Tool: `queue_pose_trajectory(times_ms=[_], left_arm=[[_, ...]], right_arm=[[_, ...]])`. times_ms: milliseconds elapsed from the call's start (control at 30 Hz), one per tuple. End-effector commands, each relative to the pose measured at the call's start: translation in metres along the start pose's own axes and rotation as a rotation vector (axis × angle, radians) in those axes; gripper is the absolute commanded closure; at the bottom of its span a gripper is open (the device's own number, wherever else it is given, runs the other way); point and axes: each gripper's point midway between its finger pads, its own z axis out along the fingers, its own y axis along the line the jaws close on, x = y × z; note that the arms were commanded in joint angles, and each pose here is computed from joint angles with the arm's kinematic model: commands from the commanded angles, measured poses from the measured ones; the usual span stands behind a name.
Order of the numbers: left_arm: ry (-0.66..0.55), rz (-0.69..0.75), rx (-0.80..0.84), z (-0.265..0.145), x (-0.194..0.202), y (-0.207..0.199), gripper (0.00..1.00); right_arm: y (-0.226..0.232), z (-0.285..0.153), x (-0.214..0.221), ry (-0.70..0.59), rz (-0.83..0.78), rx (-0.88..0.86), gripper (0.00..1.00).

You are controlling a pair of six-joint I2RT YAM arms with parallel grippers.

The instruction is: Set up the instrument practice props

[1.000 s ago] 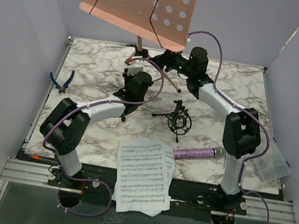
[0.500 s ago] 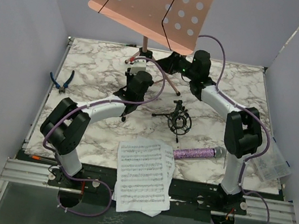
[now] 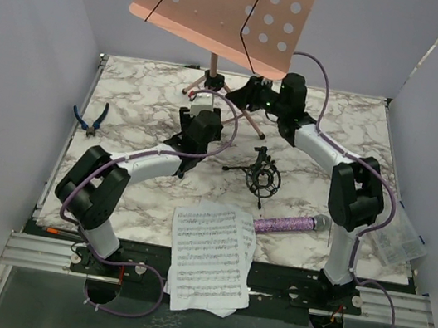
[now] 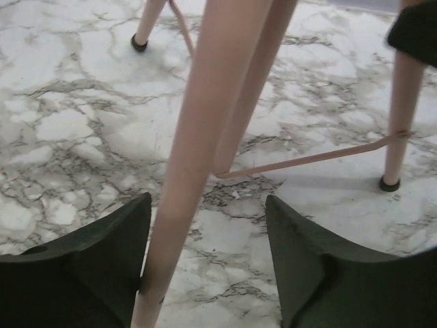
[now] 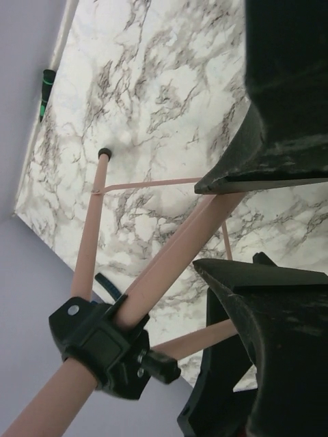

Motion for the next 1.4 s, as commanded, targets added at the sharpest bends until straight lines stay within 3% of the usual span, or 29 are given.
queue_pose_trajectory(times_ms=[0, 167, 333, 667, 833, 1367], left_arm=[[0.149, -0.012, 0.091, -0.015, 0.045, -0.015, 0.26], [0.179, -0.015, 0.125, -0.018, 0.047, -0.019, 0.2], [0.205, -0.03, 0.165, -0.021, 0.05, -0.026, 0.19], [0.23, -0.082, 0.255, -0.027, 0.045, -0.045, 0.29], [0.261, -0.111, 0.293, -0.03, 0.05, -0.054, 0.31], [0.368, -0.199, 0.406, -0.036, 0.063, -0.085, 0.31]], right_arm=[[-0.001, -0.009, 0.02, 0.067, 0.037, 0.035, 0.51], [0.0, -0.018, 0.022, 0.076, 0.034, 0.059, 0.43], [-0.012, -0.026, 0.036, 0.111, 0.033, 0.13, 0.42], [-0.045, -0.015, 0.046, 0.157, -0.006, 0.236, 0.65], [-0.049, -0.001, 0.039, 0.17, -0.012, 0.23, 0.82], [-0.047, 0.018, 0.051, 0.224, 0.03, 0.151, 0.83]])
